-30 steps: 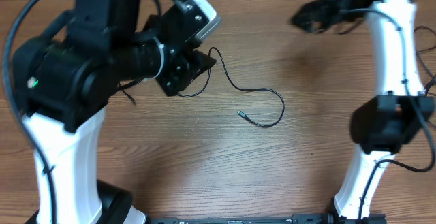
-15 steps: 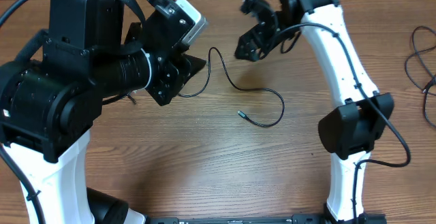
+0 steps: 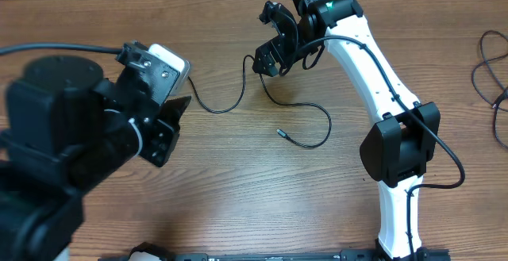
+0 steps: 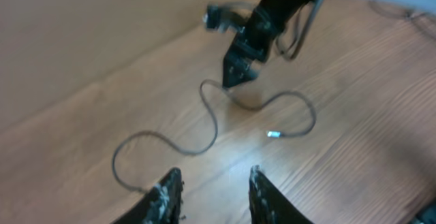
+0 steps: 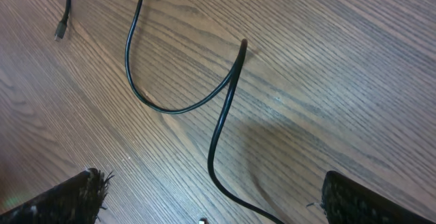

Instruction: Untangle cables

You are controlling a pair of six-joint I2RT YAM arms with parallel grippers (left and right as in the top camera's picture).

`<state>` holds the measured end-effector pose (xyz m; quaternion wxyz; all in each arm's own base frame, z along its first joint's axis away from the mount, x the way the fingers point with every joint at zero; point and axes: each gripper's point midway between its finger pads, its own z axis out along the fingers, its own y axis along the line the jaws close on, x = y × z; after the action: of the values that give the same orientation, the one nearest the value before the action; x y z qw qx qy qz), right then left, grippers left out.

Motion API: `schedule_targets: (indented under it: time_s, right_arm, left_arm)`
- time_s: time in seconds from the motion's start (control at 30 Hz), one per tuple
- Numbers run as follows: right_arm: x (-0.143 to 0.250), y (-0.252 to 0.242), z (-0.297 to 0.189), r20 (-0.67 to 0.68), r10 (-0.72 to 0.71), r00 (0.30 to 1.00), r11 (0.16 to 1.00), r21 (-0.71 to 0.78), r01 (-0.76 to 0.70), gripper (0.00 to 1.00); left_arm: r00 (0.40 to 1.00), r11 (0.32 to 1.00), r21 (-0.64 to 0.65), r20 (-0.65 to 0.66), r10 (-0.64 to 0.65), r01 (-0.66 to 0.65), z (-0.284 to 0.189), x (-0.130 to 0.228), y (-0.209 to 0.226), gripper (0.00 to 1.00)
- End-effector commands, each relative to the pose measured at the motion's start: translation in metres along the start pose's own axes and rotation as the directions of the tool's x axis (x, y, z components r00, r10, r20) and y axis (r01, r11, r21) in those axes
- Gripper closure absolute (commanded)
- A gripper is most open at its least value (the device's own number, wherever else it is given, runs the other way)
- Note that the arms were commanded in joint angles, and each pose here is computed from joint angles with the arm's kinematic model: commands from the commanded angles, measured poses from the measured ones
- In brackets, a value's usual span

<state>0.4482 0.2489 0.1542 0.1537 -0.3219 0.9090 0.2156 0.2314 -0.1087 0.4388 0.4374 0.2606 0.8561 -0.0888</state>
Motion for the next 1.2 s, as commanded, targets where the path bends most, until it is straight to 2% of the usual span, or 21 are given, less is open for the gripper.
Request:
schedule_targets:
  time_s: [0.0, 0.13, 0.3, 0.37, 0.43, 0.53, 0.63, 0.77, 0.87, 1.1, 1.17]
  right_arm:
    - [-0.001, 0.009, 0.008, -0.006, 0.003, 1.000, 1.000, -0.008, -0.003, 0.00]
    - [-0.006, 0.010, 0.009, 0.013, -0.007, 1.000, 1.000, -0.005, 0.007, 0.00]
    - [-0.005, 0.008, 0.014, 0.013, -0.007, 1.000, 1.000, -0.001, 0.007, 0.00]
    - [-0.001, 0.006, 0.019, 0.003, -0.002, 1.000, 1.000, -0.003, 0.002, 0.00]
    - [0.004, 0.004, 0.026, -0.008, 0.016, 1.000, 1.000, -0.006, -0.016, 0.00]
    - [0.012, 0.001, 0.037, -0.021, 0.056, 0.998, 0.998, -0.008, -0.056, 0.00]
    - [0.017, -0.001, 0.048, -0.024, 0.058, 0.998, 0.998, -0.020, -0.058, 0.00]
    - [0.019, 0.004, 0.058, -0.012, 0.056, 0.998, 0.996, -0.066, -0.056, 0.00]
    - [0.019, 0.010, 0.063, 0.000, 0.055, 0.999, 0.992, -0.115, -0.054, 0.05]
    - [0.023, 0.015, 0.072, -0.007, 0.043, 0.999, 0.992, -0.121, -0.044, 0.00]
    - [0.024, 0.019, 0.075, -0.006, 0.035, 0.999, 0.992, -0.124, -0.035, 0.00]
  left_arm:
    - [0.997, 0.996, -0.075, -0.062, -0.055, 0.051, 0.038, 0.035, 0.011, 0.65]
    - [0.996, 0.985, -0.150, -0.029, -0.088, 0.083, 0.077, 0.068, 0.022, 0.61]
    - [0.979, 0.930, -0.309, 0.019, -0.205, 0.200, 0.109, 0.112, 0.056, 0.47]
    - [0.964, 0.898, -0.354, 0.050, -0.261, 0.261, 0.118, 0.126, 0.074, 0.44]
    - [0.940, 0.864, -0.376, 0.077, -0.332, 0.336, 0.127, 0.143, 0.094, 0.46]
    - [0.930, 0.895, -0.254, 0.100, -0.353, 0.367, 0.139, 0.153, 0.103, 0.52]
    - [0.931, 0.932, -0.103, 0.152, -0.331, 0.348, 0.137, 0.149, 0.112, 0.49]
    - [0.904, 0.908, -0.082, 0.170, -0.393, 0.411, 0.131, 0.161, 0.134, 0.45]
    - [0.901, 0.904, -0.068, 0.147, -0.409, 0.422, 0.138, 0.168, 0.137, 0.42]
    - [0.889, 0.893, -0.016, 0.100, -0.447, 0.450, 0.154, 0.176, 0.135, 0.41]
    - [0.891, 0.892, -0.041, 0.080, -0.447, 0.451, 0.158, 0.180, 0.137, 0.42]
